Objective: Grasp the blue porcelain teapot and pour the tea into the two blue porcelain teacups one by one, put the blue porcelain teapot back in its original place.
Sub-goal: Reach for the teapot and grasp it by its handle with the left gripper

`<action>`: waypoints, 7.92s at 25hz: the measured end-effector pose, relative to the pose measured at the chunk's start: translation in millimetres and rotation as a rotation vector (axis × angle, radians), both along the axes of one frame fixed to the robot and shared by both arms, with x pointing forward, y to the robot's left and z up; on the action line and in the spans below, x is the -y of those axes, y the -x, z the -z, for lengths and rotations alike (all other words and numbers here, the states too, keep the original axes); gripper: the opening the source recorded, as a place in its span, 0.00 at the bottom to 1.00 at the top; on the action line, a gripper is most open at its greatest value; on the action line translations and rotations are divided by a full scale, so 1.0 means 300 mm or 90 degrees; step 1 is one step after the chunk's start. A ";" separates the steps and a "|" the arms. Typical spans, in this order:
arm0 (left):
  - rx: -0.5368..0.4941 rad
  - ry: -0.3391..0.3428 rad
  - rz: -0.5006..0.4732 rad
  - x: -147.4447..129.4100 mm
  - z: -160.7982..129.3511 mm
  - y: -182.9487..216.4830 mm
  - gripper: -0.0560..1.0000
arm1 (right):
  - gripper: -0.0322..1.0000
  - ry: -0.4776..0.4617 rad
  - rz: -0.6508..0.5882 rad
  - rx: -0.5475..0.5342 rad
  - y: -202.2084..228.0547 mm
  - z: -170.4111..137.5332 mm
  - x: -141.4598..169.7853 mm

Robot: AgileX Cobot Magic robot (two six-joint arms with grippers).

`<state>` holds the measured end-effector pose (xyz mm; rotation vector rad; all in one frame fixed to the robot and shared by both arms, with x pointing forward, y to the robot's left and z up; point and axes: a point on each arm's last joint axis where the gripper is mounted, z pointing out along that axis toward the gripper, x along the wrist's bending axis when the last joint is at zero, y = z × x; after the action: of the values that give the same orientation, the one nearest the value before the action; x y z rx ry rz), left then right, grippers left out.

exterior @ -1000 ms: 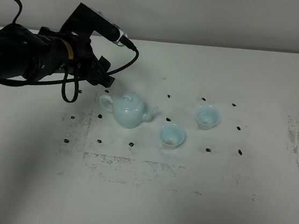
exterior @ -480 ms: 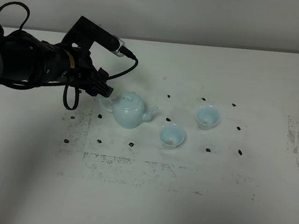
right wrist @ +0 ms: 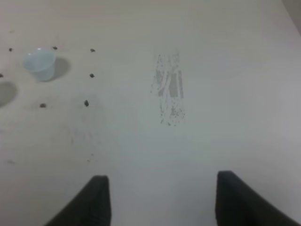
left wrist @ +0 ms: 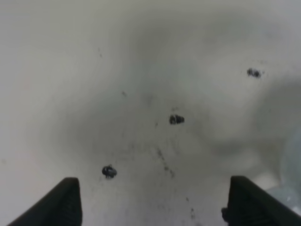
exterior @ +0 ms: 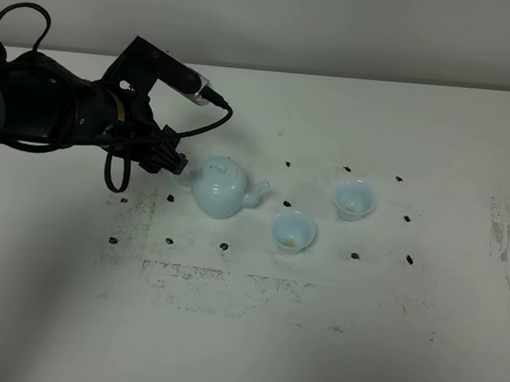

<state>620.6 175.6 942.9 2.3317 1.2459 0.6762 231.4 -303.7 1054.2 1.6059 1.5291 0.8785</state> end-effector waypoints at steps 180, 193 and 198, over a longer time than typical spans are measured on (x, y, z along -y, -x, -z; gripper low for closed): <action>-0.083 -0.146 0.300 0.045 -0.115 0.125 0.56 | 0.49 0.000 0.000 -0.001 0.000 0.001 0.000; -0.198 -0.133 0.289 0.078 -0.118 0.056 0.47 | 0.49 0.000 0.000 -0.001 0.000 0.001 0.000; -0.237 -0.139 0.297 0.087 -0.123 0.042 0.47 | 0.49 0.000 0.000 -0.001 0.000 0.001 0.000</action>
<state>608.0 149.4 979.9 2.8840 0.7318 0.2338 231.5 -303.7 1053.9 1.6064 1.5297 0.8780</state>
